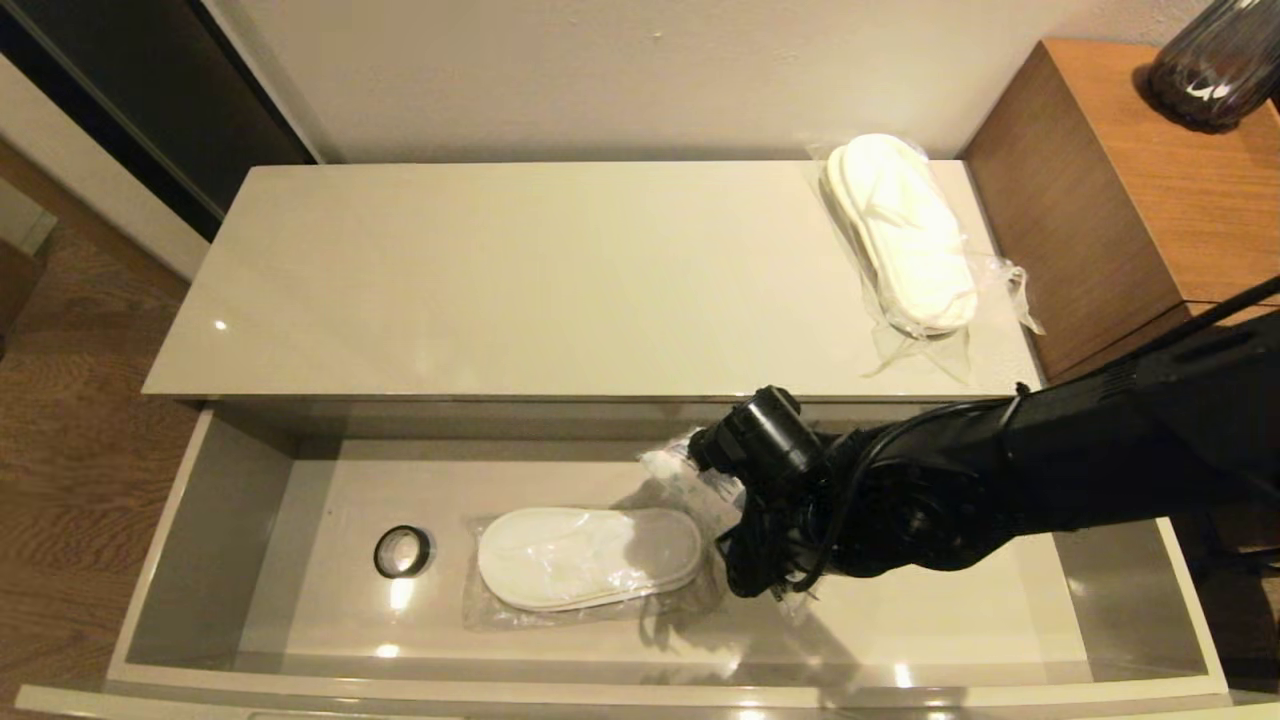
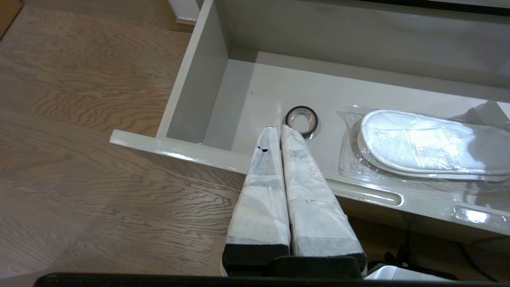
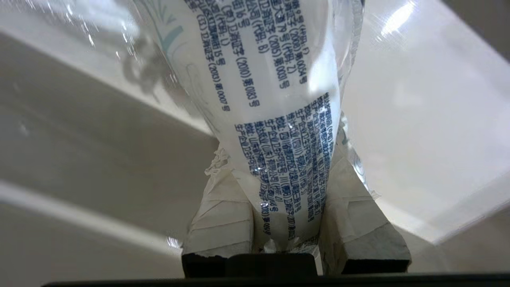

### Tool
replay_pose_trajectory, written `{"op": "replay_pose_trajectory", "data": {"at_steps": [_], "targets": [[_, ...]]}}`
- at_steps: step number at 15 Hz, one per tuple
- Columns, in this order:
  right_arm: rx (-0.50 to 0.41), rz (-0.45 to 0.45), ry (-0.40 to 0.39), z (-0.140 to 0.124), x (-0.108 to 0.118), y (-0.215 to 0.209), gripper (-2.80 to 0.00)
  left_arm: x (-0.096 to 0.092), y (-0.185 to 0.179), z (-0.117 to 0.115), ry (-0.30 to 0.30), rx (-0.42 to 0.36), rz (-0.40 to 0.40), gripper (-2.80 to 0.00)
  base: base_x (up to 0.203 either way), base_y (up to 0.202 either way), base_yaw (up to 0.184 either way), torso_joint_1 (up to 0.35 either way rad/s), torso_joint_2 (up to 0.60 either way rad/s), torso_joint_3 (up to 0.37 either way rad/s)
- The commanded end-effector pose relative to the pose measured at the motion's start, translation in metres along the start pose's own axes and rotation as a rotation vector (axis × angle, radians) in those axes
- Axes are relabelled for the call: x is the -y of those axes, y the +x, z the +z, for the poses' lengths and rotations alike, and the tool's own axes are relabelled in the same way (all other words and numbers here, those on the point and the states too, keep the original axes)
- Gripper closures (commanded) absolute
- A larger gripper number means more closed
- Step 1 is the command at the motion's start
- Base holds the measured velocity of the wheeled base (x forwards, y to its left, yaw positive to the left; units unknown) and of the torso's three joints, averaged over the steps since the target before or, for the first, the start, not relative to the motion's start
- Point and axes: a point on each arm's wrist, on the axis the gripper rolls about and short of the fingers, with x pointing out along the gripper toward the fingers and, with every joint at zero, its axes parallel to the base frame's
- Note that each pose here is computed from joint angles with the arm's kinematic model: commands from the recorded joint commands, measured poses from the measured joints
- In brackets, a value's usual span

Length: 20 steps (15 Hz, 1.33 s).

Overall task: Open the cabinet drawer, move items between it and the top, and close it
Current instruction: Put the tissue in the drawer, then pick up the disposable slippers on the table

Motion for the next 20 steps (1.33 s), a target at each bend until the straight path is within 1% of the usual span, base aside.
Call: {"op": "replay_pose_trajectory", "data": {"at_steps": [1, 3, 5, 8, 9, 13, 14, 16, 20], "targets": [[-0.024, -0.005, -0.004, -0.003, -0.005, 0.012, 0.0, 0.0, -0.003, -0.001, -0.001, 0.038, 0.0, 0.0, 0.0, 0.0, 0.0, 0.0, 0.0, 0.0], [-0.051, -0.029, 0.001, -0.01, -0.008, 0.02, 0.0, 0.0, -0.003, -0.001, -0.001, 0.039, 0.0, 0.0, 0.0, 0.0, 0.0, 0.0, 0.0, 0.0], [-0.055, -0.068, 0.003, -0.011, -0.009, 0.025, 0.0, 0.0, -0.003, -0.001, -0.001, 0.038, 0.0, 0.0, 0.0, 0.0, 0.0, 0.0, 0.0, 0.0], [-0.02, -0.078, 0.017, -0.009, -0.011, 0.03, 0.0, 0.0, -0.003, -0.001, -0.001, 0.038, 0.0, 0.0, 0.0, 0.0, 0.0, 0.0, 0.0, 0.0], [-0.007, -0.089, 0.025, -0.009, -0.011, 0.03, -2.8, 0.0, -0.003, -0.001, -0.001, 0.038, 0.0, 0.0, 0.0, 0.0, 0.0, 0.0, 0.0, 0.0], [0.007, -0.089, 0.034, -0.008, -0.008, 0.022, -2.8, 0.0, -0.003, -0.001, -0.001, 0.038, 0.0, 0.0, 0.0, 0.0, 0.0, 0.0, 0.0, 0.0], [0.022, -0.087, 0.05, -0.006, -0.005, 0.015, -2.8, 0.0, -0.003, -0.001, -0.001, 0.038, 0.0, 0.0, 0.0, 0.0, 0.0, 0.0, 0.0, 0.0], [0.062, -0.079, 0.088, -0.002, 0.004, -0.008, -2.8, 0.0, -0.003, -0.001, -0.001, 0.038, 0.0, 0.0, 0.0, 0.0, 0.0, 0.0, 0.0, 0.0], [0.106, -0.072, 0.155, -0.012, 0.029, -0.065, -2.8, 0.0, -0.003, -0.001, -0.001, 0.038, 0.0, 0.0, 0.0, 0.0, 0.0, 0.0, 0.0, 0.0]]}}
